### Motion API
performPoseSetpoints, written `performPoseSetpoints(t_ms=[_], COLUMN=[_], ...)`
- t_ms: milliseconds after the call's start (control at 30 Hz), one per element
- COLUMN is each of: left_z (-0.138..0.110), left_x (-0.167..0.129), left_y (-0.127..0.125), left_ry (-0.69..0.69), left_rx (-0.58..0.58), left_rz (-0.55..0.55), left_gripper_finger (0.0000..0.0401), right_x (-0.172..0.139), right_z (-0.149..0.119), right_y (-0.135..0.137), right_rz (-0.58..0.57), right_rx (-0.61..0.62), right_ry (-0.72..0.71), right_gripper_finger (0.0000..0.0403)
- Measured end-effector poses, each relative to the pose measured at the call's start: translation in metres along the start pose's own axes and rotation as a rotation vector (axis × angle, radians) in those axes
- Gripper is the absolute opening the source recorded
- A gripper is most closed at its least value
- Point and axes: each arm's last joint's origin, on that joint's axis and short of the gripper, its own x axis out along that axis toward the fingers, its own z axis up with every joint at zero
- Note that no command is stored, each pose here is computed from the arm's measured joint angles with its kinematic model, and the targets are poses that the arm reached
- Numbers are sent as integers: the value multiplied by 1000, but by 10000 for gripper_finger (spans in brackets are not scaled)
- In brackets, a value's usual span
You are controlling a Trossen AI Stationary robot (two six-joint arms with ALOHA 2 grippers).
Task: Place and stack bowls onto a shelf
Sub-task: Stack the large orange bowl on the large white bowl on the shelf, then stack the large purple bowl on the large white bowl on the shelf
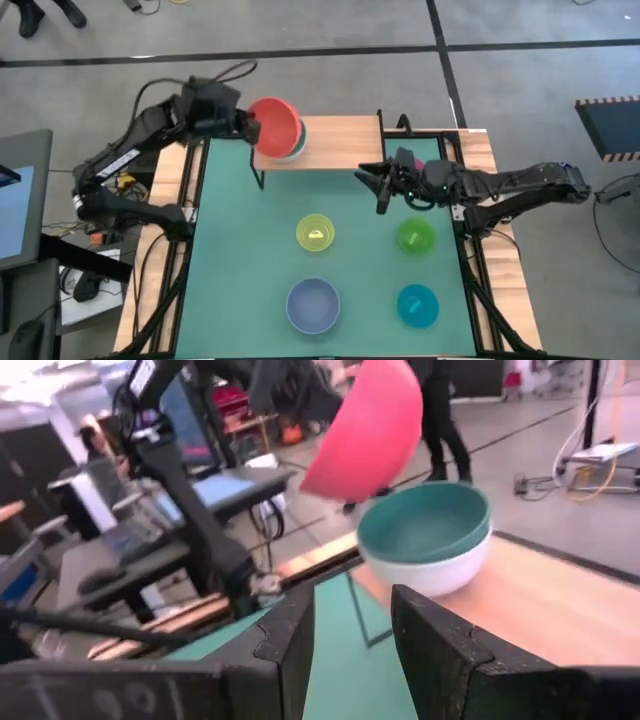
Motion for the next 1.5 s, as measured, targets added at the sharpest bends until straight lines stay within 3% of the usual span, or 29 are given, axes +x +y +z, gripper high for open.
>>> performPoseSetpoints(t_ms=[167,367,667,867,1100,1233,1367,1500], left_z=[7,21,32,37,51,68,82,67], left_x=[37,67,117,132,122,101,57,17], left_y=[20,35,36,35,42,42,25,1], left_ry=[131,302,517,590,537,477,375,359], left_rx=[27,122,252,302,314,283,338,444], left_rz=[-41,-5,-43,-72,-18,-17,-115,-331], left_gripper_finger=[0,0,0,16,103,153,173,165], right_x=[7,9,10,9,9,9,9,9], right_z=[1,-1,-1,-4,-6,-6,-6,-6], right_y=[-19,-28,-30,-32,-34,-35,-34,-33], right_rz=[-86,-125,-134,-154,-169,-170,-152,-131], right_rx=[99,154,152,153,145,144,146,147], right_ry=[18,51,54,84,104,104,112,123], right_gripper_finger=[159,159,159,159,159,159,159,159])
